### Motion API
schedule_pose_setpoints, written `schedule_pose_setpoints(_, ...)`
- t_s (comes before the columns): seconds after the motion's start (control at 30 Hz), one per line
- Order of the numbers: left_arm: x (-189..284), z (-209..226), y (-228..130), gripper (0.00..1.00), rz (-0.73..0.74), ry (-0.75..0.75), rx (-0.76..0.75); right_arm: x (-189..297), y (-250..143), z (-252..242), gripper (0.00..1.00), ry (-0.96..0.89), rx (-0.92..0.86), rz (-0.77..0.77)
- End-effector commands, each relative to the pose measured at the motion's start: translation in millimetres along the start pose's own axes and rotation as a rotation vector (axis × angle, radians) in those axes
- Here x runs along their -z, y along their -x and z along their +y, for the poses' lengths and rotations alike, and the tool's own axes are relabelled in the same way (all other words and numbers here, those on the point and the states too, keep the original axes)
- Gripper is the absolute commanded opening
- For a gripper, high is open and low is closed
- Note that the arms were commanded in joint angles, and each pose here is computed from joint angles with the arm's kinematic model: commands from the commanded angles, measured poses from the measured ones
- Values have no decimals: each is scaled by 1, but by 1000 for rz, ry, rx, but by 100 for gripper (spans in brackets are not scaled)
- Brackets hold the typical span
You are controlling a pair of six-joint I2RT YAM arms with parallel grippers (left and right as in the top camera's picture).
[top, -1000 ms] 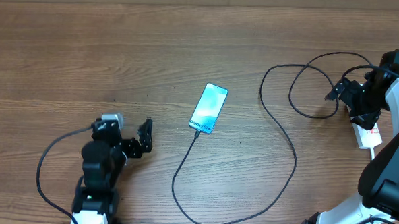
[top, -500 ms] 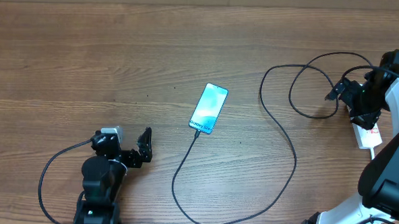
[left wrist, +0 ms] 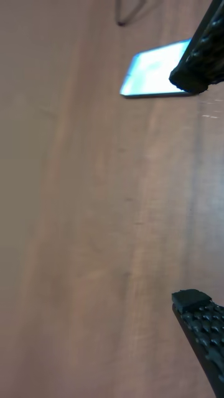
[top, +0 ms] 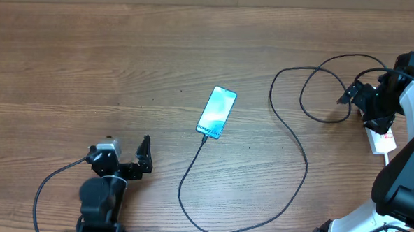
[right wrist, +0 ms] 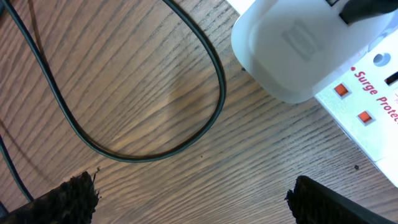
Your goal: Plug charger to phone and switch on socket
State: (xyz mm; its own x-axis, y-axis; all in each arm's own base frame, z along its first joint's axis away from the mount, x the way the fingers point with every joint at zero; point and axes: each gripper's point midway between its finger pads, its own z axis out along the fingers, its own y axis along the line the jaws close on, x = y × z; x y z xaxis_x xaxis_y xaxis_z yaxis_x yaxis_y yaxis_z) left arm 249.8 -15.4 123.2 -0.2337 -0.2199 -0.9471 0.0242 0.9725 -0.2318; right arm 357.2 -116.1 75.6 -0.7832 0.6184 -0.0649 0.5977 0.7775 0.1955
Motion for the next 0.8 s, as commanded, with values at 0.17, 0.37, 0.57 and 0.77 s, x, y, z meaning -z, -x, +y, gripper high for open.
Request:
schedule_pose_setpoints(0.17, 11, -5, 30, 99, -147, -6, -138, 10, 4, 3, 100, 8, 7, -31)
schedule_pose_setpoints(0.37, 11, -5, 31, 100, -149, -6, -142, 10, 4, 3, 100, 8, 7, -31)
schedule_pose_setpoints(0.57, 11, -5, 31, 100, -148, -5, -142, 10, 4, 3, 100, 8, 7, -31)
schedule_pose_setpoints(0.77, 11, -5, 31, 100, -148, -5, -142, 10, 4, 3, 100, 8, 7, -31)
